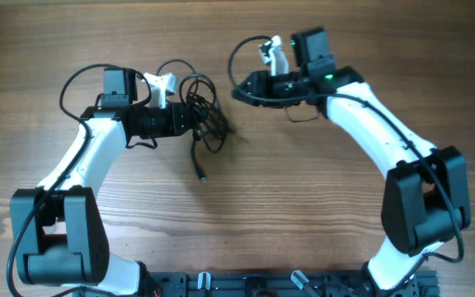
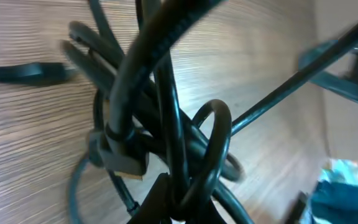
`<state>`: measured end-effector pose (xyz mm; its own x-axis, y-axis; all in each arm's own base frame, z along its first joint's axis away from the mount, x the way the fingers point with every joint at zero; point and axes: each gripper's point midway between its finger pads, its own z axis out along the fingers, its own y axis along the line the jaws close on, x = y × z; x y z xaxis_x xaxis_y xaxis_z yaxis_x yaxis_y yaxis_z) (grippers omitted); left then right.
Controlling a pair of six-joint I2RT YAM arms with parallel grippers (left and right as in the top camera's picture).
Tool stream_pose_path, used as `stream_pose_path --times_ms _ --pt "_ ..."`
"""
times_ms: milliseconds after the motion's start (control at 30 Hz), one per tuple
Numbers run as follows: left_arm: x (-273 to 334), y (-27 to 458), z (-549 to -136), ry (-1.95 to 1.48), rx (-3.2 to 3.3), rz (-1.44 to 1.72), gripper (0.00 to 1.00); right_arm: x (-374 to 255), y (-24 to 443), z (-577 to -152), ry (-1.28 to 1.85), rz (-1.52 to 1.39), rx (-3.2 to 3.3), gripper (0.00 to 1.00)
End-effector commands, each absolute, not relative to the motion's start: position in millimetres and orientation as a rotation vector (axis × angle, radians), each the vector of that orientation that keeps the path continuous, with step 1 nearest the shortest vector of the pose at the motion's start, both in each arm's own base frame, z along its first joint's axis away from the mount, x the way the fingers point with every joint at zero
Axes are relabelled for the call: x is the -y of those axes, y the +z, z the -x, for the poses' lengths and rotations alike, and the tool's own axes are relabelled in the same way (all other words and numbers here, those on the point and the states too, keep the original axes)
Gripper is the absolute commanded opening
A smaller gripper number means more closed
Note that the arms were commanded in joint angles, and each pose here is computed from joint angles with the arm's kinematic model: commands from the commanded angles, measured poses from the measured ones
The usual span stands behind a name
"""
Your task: Untangle cables
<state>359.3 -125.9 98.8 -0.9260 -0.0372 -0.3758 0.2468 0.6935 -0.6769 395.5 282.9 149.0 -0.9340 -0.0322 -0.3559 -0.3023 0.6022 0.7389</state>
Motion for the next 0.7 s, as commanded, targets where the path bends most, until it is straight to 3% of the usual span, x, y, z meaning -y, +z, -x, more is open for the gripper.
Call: stream_pose_path --times_ms 0,400,500,533,567,600,667 --pt "143 111 -350 -1.255 -2.451 -0.294 0.04 -297 144 -401 1.239 0.202 -2.535 0.52" --pt "143 111 -350 -1.258 -2.452 -0.289 0.04 -327 132 -394 1.275 0.267 -2.523 0.43" --pt "145 115 -348 -1.292 -2.439 -0.291 0.04 -327 131 -392 1.274 0.265 -2.532 0.34" --pt "147 116 -348 -1.307 -2.432 -0.294 0.04 -327 130 -392 1.272 0.264 -2.536 0.27" --pt "147 117 -347 -1.311 -2.430 -0.295 0.04 -327 129 -391 1.270 0.265 -2.539 0.09" --pt "146 116 -348 -1.303 -2.433 -0.294 0.04 -325 129 -392 1.268 0.259 -2.545 0.04" --pt "136 104 -354 -1.185 -2.493 -0.250 0.04 -316 129 -399 1.262 0.228 -2.540 0.04"
